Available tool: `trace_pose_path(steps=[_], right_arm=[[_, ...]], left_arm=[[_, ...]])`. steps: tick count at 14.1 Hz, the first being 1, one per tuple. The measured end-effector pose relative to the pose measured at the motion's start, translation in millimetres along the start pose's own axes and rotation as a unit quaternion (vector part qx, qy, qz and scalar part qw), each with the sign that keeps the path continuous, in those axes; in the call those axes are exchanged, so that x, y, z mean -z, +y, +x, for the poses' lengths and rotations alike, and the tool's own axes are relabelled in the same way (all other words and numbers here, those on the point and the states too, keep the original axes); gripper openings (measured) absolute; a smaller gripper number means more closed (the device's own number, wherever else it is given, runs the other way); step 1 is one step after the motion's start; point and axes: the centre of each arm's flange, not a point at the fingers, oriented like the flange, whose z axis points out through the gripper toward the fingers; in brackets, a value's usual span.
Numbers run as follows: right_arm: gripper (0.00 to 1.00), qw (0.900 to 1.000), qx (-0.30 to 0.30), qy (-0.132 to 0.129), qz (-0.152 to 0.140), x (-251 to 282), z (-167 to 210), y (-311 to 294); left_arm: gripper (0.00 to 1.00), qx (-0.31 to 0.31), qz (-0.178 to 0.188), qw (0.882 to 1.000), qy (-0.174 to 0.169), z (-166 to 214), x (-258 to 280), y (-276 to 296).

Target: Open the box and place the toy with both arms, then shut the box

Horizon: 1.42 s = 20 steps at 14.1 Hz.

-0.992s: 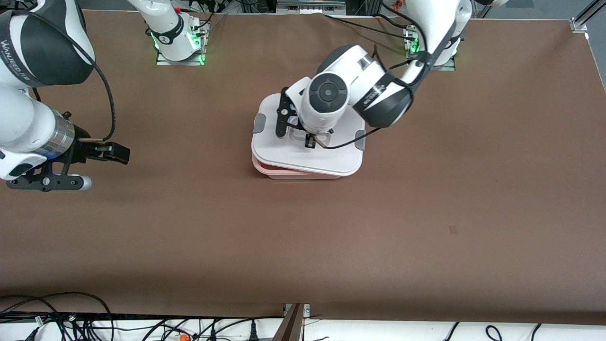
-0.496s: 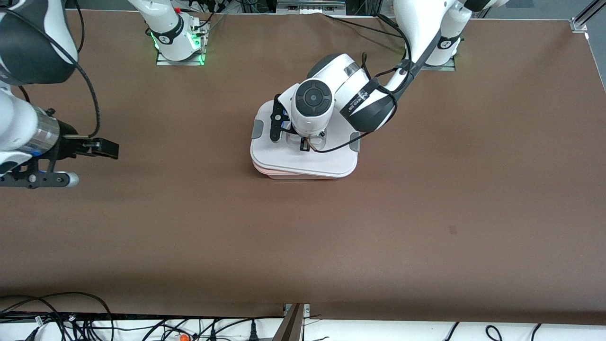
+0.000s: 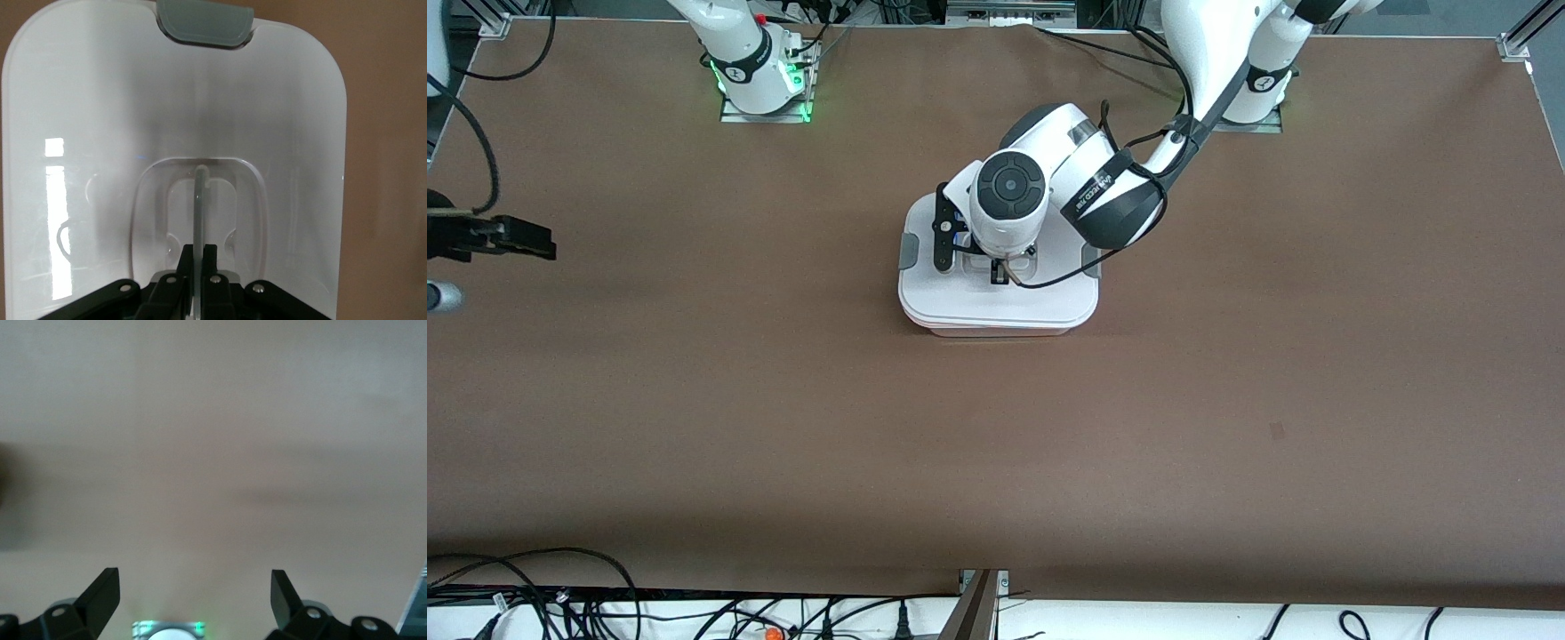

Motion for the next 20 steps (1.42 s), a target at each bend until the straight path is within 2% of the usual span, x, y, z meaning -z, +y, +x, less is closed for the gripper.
trace_pose_path(steps=[2, 6, 10, 15, 20], right_arm=[[1.00, 1.000, -0.002, -0.011, 0.010, 3.0, -20.1, -2.0], [1.00, 1.000, 0.008, -0.013, -0.006, 16.4, -47.3, -35.9], [1.00, 1.000, -0.015, -0.004, -0.007, 32.1, -68.9, -11.8], [1.00, 1.000, -0.012, -0.021, -0.004, 16.2, -60.6, -13.3], [1.00, 1.000, -0.012, -0.023, -0.004, 13.1, -57.6, -13.2]], left_arm=[[0.07, 0.005, -0.001, 1.000, 0.000, 0.1, -1.2, -0.2], [0.07, 0.007, -0.003, 1.000, -0.002, 1.2, -6.3, -0.5], [0.07, 0.008, -0.003, 1.000, -0.002, 1.5, -6.9, -0.4], [0.07, 0.010, -0.004, 1.000, -0.002, 1.6, -7.0, -0.3], [0.07, 0.061, -0.003, 0.998, -0.003, 2.1, -7.3, 0.1]])
